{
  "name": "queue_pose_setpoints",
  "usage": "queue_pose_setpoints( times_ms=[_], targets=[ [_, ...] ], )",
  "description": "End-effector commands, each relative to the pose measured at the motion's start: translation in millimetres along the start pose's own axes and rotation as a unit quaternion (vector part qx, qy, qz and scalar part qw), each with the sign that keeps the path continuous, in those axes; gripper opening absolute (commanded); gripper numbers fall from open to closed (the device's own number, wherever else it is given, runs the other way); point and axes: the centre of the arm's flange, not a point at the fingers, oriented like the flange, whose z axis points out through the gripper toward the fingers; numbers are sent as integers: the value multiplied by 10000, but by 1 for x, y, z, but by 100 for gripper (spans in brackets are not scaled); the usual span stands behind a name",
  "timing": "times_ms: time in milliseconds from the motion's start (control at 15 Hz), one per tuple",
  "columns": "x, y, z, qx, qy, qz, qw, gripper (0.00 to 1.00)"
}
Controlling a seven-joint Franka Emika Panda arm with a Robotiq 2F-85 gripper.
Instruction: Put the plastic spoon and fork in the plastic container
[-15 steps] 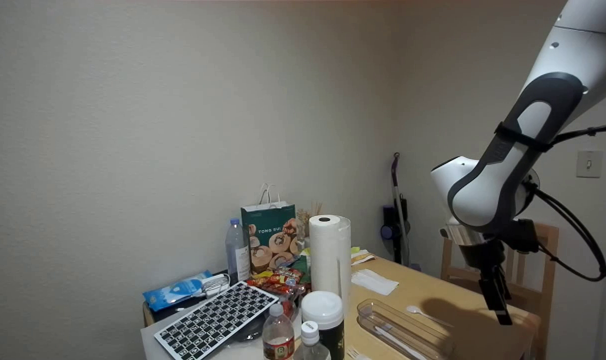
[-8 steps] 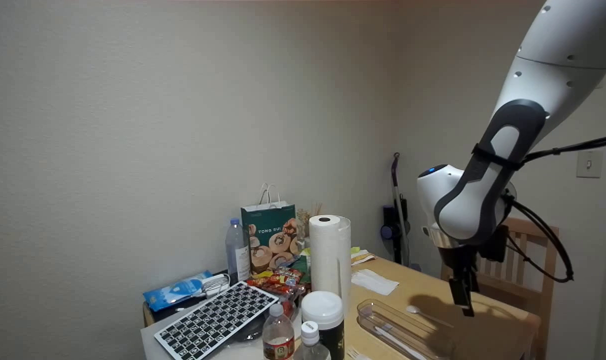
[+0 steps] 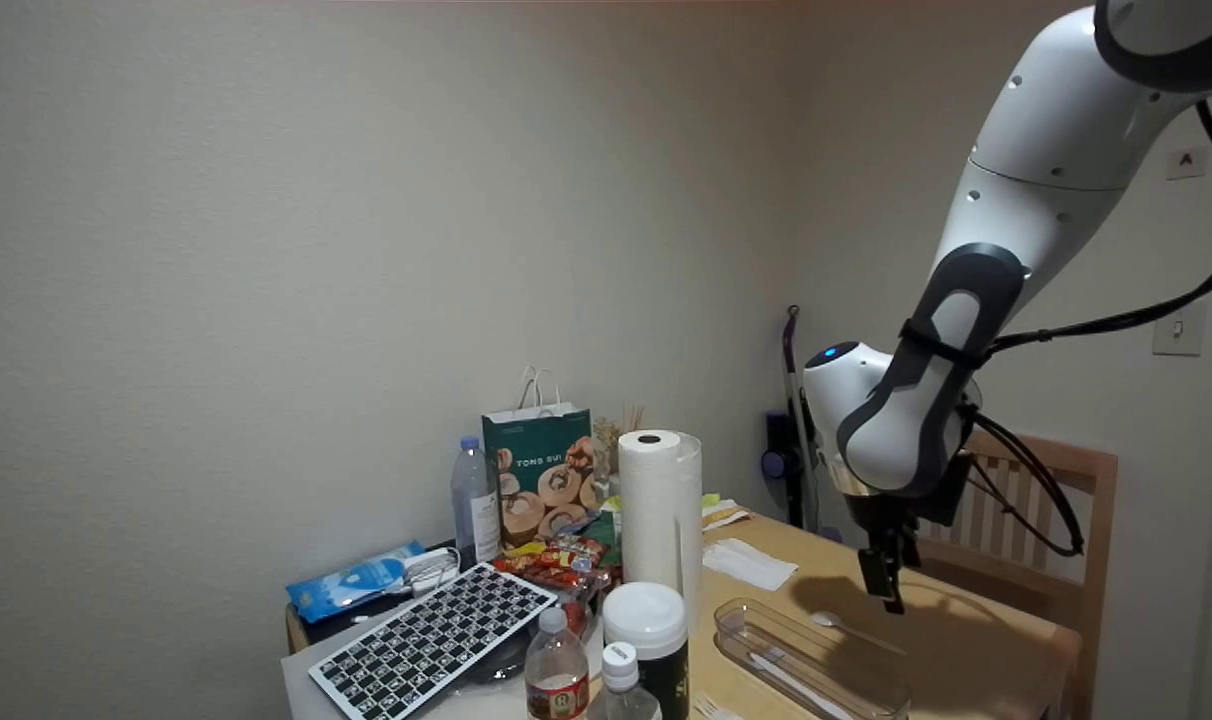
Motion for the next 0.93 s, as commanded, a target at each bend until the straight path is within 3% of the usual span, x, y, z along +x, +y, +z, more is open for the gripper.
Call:
queue_pose_setpoints(
  times_ms=[0, 200, 667, 867],
  targets=[
    [8, -2, 11, -21, -28, 71, 10000, 100],
    [29, 4, 35, 68, 29, -124, 9999, 100],
    [90, 8, 64, -139, 313, -302, 9990, 100],
    [85, 1, 59, -209, 220, -241, 9993, 100]
  ],
)
